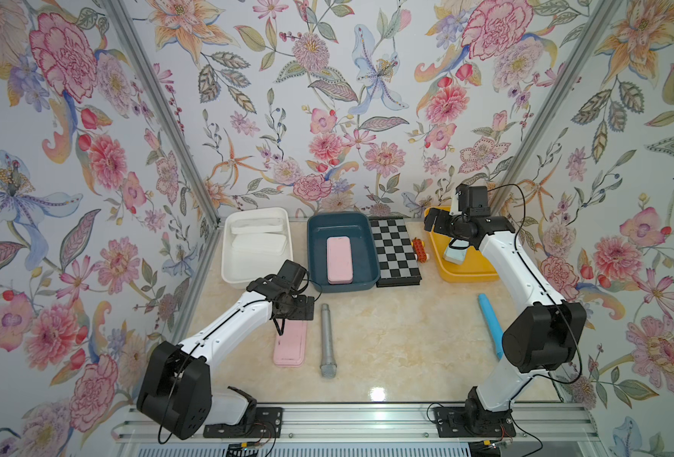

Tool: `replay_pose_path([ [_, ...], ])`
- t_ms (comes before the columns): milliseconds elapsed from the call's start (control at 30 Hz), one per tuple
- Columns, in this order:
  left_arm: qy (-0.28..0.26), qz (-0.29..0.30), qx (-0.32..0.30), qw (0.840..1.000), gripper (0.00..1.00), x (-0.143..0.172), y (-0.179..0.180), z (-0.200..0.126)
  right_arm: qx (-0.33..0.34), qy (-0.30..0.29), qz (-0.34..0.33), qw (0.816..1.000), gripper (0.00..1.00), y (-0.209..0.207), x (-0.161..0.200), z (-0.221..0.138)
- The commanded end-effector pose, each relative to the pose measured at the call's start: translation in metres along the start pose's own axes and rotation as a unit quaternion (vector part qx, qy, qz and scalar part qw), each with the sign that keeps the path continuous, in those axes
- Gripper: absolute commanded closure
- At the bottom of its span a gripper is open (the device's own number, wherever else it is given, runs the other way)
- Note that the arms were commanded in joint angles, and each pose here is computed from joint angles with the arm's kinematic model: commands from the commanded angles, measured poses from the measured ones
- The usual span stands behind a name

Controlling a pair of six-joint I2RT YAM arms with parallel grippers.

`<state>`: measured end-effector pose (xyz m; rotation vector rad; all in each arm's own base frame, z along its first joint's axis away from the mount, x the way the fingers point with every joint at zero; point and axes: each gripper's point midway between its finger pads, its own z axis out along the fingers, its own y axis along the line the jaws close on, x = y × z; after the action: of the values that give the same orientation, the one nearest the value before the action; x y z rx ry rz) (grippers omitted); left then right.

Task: Place the pencil cases by color into the storage box
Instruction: Pick up the pencil case from the center of the board.

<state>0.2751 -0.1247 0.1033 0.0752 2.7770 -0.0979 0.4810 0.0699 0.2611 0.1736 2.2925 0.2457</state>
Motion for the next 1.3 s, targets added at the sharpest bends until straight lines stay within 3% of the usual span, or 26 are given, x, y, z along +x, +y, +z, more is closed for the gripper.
replay_pose_path([
  [0, -0.011, 0.004, -0.026, 1.000, 0.02, 0.008, 0.005, -0.004, -0.037, 0.013, -0.013, 0.999, 0.00, 0.011, 0.017, -0.017],
  [367, 0.028, 0.007, -0.063, 0.998, 0.02, 0.032, 0.019, 0.019, -0.093, 0.011, -0.053, 0.994, 0.00, 0.058, 0.047, -0.065],
  [867, 0.072, 0.017, -0.022, 0.997, 0.02, 0.034, 0.019, 0.046, -0.096, 0.032, -0.058, 0.993, 0.00, 0.064, 0.062, -0.053],
  [1267, 0.093, 0.026, 0.009, 0.995, 0.02, 0.069, -0.002, 0.027, -0.096, 0.045, -0.058, 0.993, 0.00, 0.064, 0.070, -0.040],
])
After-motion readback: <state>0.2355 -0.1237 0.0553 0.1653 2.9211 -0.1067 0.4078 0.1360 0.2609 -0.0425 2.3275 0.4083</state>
